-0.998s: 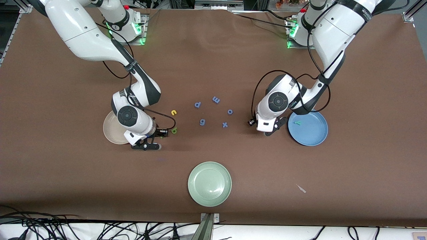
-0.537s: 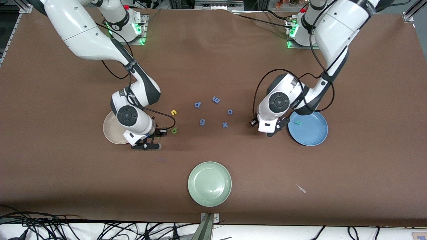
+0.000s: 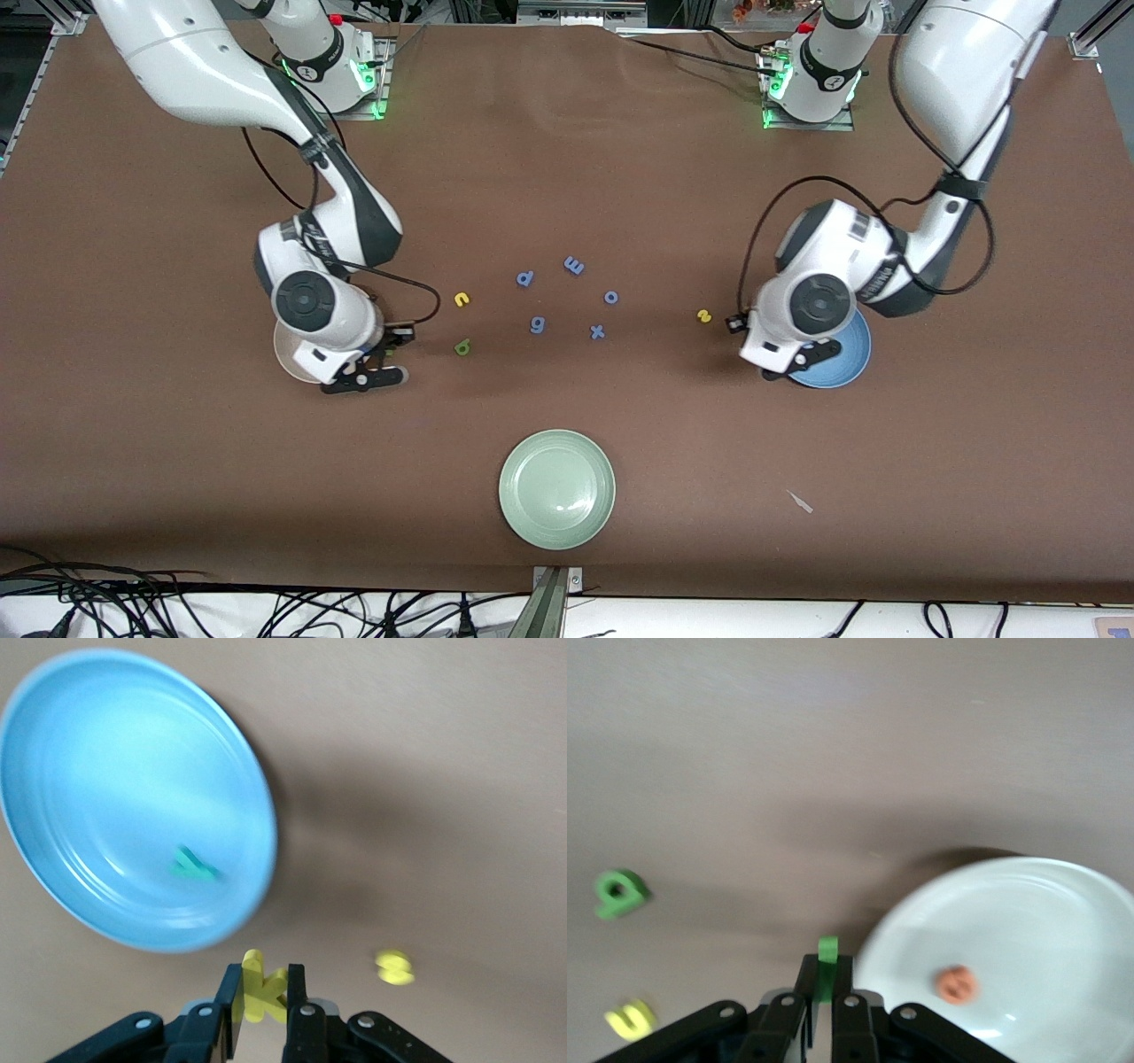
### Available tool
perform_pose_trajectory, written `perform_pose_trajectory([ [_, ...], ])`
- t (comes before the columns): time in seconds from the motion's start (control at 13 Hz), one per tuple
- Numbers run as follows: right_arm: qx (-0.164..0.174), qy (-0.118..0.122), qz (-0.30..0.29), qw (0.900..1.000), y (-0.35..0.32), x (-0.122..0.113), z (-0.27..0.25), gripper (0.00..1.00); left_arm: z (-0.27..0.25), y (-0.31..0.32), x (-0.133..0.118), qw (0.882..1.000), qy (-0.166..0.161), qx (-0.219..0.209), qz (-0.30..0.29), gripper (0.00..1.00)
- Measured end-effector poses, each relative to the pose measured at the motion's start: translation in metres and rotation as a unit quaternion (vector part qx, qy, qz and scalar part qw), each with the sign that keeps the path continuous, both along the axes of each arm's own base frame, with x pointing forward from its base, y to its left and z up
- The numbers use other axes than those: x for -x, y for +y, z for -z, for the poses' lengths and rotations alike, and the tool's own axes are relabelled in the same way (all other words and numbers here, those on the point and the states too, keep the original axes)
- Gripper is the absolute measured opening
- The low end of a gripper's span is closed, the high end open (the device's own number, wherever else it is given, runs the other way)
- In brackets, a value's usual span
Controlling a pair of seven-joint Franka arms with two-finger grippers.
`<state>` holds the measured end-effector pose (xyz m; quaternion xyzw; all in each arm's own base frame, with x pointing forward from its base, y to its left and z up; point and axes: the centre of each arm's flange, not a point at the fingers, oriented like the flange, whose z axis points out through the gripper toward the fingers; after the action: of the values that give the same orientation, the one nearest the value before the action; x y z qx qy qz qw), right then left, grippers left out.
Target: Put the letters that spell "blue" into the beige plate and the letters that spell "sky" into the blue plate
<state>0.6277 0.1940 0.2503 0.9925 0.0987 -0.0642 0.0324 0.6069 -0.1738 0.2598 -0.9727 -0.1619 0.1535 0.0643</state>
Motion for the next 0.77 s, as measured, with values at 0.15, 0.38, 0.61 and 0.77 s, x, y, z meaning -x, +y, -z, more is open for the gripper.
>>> perform_pose_trajectory([
  [0.15,0.004,0.012,-0.013,1.0,-0.045,0.007,0.005,0.09,0.005,0.033,-0.007,1.0,0.007,0.014,0.021,0.23],
  [0.38,-0.003,0.018,0.0,1.0,-0.067,0.025,0.028,0.36,0.018,0.058,-0.013,0.997,0.005,0.01,0.071,0.23],
  [0.61,-0.024,0.024,0.043,0.999,-0.053,0.032,0.031,0.71,0.042,0.09,-0.02,0.993,-0.009,0.042,0.107,0.26],
  [0.77,-0.028,0.017,0.06,0.998,-0.027,0.037,0.021,0.83,0.044,0.09,-0.021,0.992,-0.011,0.049,0.117,0.35],
])
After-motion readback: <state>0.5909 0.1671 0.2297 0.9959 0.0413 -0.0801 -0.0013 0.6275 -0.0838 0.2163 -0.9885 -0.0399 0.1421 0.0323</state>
